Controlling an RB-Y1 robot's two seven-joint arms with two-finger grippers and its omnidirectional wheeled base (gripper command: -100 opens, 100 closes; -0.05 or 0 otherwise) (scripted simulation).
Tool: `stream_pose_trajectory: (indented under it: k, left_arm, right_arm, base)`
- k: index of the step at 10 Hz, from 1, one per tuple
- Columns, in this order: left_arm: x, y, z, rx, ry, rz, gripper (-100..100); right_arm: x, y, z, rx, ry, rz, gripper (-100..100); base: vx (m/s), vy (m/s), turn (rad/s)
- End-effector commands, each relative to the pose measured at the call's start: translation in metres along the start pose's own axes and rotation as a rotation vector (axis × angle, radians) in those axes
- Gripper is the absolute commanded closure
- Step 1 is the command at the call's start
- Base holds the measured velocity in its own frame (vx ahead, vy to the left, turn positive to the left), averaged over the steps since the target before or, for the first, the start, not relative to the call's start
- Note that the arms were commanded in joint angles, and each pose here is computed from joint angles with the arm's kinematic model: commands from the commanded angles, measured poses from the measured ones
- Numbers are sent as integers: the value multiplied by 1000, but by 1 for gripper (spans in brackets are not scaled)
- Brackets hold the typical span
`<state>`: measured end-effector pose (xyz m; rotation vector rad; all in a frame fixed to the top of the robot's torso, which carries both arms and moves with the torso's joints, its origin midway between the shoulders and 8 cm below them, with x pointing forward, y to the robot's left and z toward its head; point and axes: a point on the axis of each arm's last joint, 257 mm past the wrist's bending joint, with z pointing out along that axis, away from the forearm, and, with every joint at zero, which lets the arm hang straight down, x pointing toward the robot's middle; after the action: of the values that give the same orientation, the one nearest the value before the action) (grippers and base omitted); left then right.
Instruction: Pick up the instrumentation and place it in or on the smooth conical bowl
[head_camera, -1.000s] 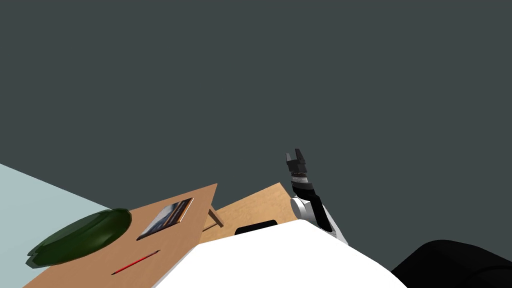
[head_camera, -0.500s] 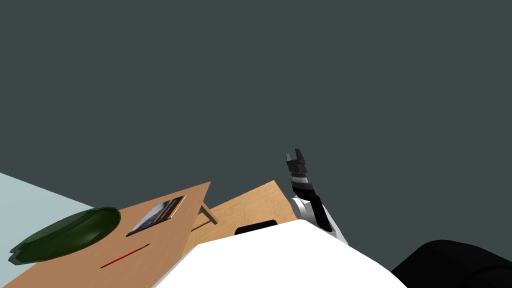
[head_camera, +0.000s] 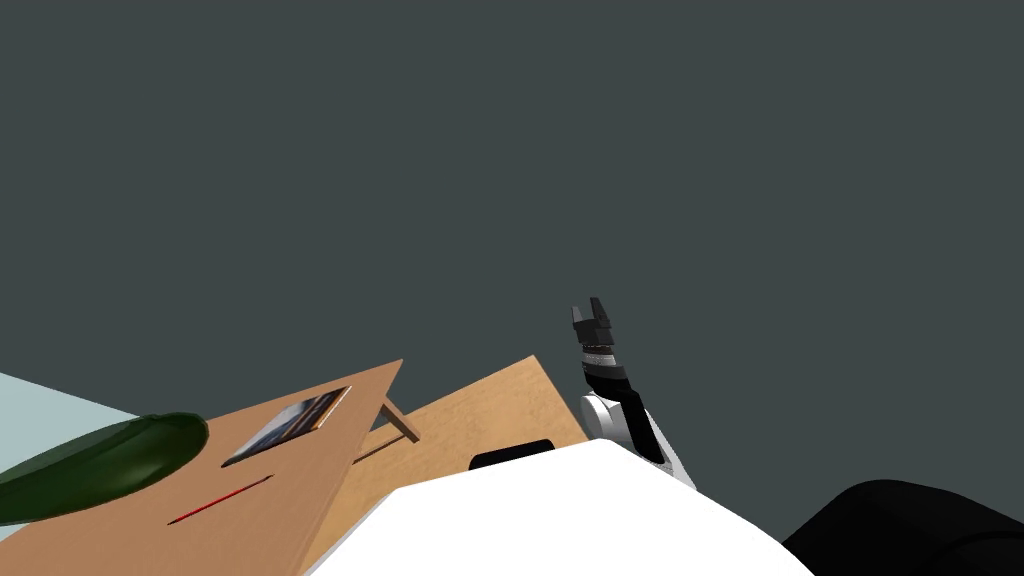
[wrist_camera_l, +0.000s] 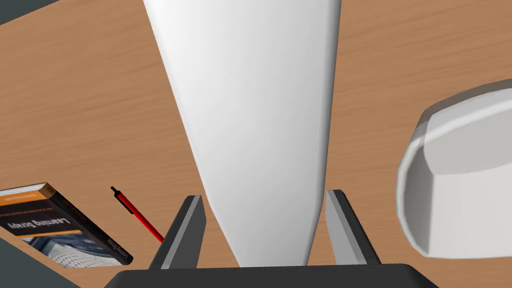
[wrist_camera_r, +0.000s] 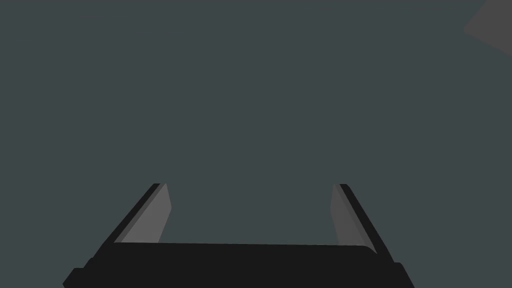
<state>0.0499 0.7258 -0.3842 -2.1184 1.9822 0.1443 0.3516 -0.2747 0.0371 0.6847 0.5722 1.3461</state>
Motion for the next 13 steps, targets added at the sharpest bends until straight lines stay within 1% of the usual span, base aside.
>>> stream_pose_trajectory:
  k: [1,2,3,4,5,6,7,8,9,10,11,12,13]
  left_arm:
    - [-11,-2,-14,8,-6,26,100]
    - [-17,-5,-22,13,-11,40,100]
    - [-22,-7,-32,16,-12,53,100]
    - [-20,-3,-35,11,5,58,100]
    - [-13,4,-34,0,28,56,100]
    - [-2,15,-29,-15,61,50,100]
    - [4,21,-27,-23,80,46,100]
    - [18,34,-22,-40,119,36,100]
    - [25,40,-19,-49,138,30,100]
    - [25,40,-19,-49,138,30,100]
    - [25,40,-19,-49,138,30,100]
    - [43,57,-13,-72,188,13,100]
    - [48,62,-11,-79,202,8,100]
  right_arm:
    - [0,0,0,0,0,0,0]
    - [0,0,0,0,0,0,0]
    - [0,0,0,0,0,0,0]
    - [0,0,0,0,0,0,0]
    - [0,0,0,0,0,-1,0]
    - [0,0,0,0,0,-1,0]
    - [0,0,0,0,0,-1,0]
    - [0,0,0,0,0,-1,0]
    - [0,0,0,1,0,-1,0]
    - [0,0,0,1,0,-1,0]
    - [0,0,0,0,0,-1,0]
    - [0,0,0,0,0,-1,0]
    - [0,0,0,0,0,-1,0]
  base:
    - [-142,-271,-21]
    - [-147,-201,52]
    - [-127,-118,114]
    - [-93,10,233]
    - [-32,127,276]
    - [56,226,217]
    - [77,234,134]
    - [86,245,196]
    - [99,213,173]
    - [49,112,46]
    - [-1,28,-19]
    - [60,132,165]
    - [96,219,269]
